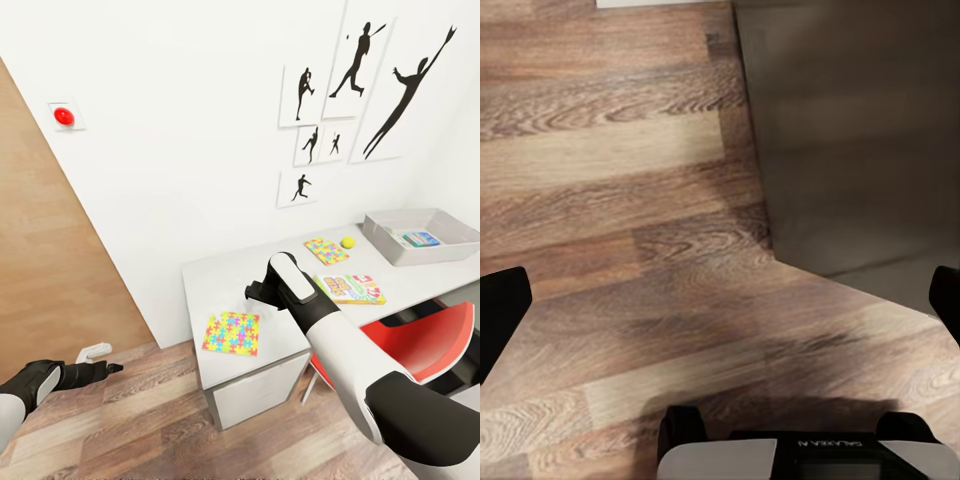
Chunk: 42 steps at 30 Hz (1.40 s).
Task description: Put all the toys in the child's room - the three board games (two on the bed and one on the table), the two jigsaw puzzles on the table, and the tennis ball on the table - inside the toy box on the table in the child's room.
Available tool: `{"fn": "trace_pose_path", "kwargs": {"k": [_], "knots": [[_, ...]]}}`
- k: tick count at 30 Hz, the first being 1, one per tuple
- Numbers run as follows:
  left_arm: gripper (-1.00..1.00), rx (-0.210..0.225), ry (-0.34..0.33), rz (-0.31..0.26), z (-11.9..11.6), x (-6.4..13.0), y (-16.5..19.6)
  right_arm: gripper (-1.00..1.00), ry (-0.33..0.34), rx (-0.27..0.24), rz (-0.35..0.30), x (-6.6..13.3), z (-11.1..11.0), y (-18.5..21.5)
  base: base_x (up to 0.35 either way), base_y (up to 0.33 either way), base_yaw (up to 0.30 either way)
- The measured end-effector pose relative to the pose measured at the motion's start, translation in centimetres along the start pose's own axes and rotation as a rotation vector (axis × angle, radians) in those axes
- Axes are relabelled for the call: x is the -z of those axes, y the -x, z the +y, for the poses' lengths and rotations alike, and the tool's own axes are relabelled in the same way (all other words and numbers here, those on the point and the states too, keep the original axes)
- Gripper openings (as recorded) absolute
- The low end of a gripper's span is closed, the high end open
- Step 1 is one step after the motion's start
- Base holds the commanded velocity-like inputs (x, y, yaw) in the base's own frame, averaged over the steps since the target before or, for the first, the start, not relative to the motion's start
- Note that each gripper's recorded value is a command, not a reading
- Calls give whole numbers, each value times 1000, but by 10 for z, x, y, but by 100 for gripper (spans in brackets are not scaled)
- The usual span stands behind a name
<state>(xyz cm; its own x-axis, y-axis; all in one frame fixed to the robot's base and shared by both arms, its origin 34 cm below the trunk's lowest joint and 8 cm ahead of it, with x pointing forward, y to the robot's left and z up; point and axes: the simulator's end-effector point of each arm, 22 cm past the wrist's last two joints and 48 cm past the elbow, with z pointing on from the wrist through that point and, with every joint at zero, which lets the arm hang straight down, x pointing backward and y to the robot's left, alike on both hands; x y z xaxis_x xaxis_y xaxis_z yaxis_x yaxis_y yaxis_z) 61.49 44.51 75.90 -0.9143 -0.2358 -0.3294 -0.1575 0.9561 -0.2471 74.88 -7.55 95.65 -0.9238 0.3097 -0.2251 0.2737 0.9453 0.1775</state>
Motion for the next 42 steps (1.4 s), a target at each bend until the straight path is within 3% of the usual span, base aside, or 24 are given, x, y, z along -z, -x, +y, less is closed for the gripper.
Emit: {"fn": "trace_pose_path", "kwargs": {"k": [14,24,42], "knots": [[100,3,3,23,0,-10,-10,100,-4,-2,20,-14,-2,-4,23,56,0],[100,5,3,39,0,-17,-17,100,52,-2,31,-23,9,-7,41,37,0],[100,8,9,68,3,-29,-30,100,50,-9,59,-41,6,-12,34,27,0]]}}
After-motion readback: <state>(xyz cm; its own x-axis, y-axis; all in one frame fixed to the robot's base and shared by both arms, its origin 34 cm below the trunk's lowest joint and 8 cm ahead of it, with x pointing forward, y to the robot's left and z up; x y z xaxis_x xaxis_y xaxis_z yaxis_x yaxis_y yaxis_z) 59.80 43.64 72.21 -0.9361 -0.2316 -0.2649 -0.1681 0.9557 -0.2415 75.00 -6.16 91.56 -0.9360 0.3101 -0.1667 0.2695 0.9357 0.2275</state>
